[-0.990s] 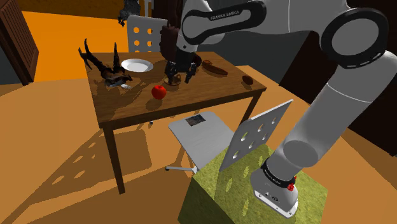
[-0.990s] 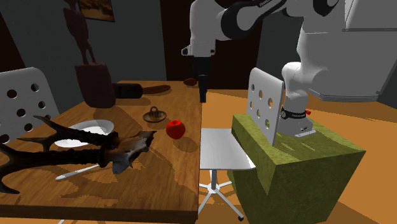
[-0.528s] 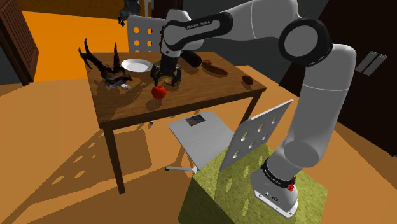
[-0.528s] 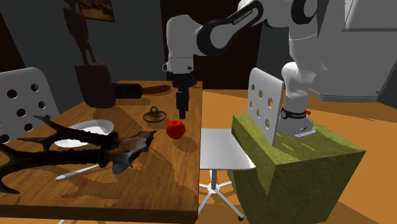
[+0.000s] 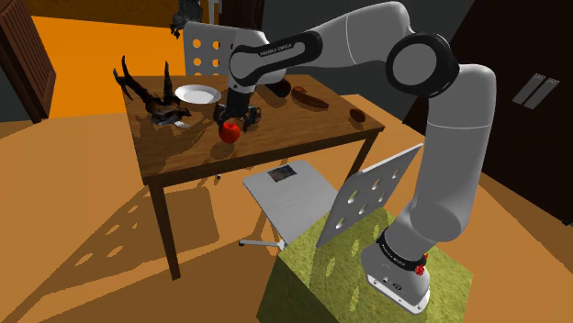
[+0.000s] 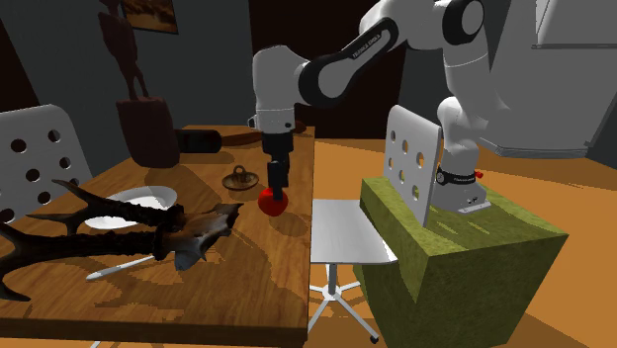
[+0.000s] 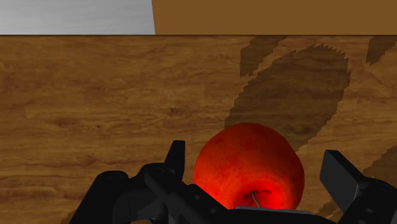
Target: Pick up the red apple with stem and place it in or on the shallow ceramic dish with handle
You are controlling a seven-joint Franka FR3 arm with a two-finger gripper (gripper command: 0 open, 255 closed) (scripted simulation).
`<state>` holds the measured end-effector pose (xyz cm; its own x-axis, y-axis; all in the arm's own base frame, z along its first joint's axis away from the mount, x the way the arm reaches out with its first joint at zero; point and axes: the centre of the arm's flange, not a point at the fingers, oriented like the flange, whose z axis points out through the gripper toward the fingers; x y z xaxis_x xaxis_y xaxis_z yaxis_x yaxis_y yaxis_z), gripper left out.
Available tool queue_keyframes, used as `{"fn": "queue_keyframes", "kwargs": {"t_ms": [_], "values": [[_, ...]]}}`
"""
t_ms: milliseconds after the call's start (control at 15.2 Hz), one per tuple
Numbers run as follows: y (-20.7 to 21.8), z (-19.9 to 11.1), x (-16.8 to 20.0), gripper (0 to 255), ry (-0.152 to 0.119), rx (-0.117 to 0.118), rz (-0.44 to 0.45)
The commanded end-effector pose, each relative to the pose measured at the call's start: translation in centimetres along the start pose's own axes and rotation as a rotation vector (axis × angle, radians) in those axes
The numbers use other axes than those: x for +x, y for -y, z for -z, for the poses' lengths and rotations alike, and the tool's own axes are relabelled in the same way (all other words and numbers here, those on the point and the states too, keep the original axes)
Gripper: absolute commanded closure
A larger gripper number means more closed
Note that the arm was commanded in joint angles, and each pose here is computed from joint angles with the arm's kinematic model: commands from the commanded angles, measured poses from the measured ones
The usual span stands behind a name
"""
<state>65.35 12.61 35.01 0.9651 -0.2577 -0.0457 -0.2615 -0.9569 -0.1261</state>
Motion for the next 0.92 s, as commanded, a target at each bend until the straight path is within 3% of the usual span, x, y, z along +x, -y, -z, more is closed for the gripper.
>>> {"fn": "queue_keyframes", "kwargs": {"t_ms": [0, 462, 528, 858], "values": [[0.07, -0.89, -0.04, 0, 0.000, 0.000, 0.000], [0.07, -0.89, -0.03, 0, 0.000, 0.000, 0.000], [0.07, -0.89, -0.03, 255, 0.000, 0.000, 0.000], [0.05, -0.87, -0.02, 255, 0.000, 0.000, 0.000]]}}
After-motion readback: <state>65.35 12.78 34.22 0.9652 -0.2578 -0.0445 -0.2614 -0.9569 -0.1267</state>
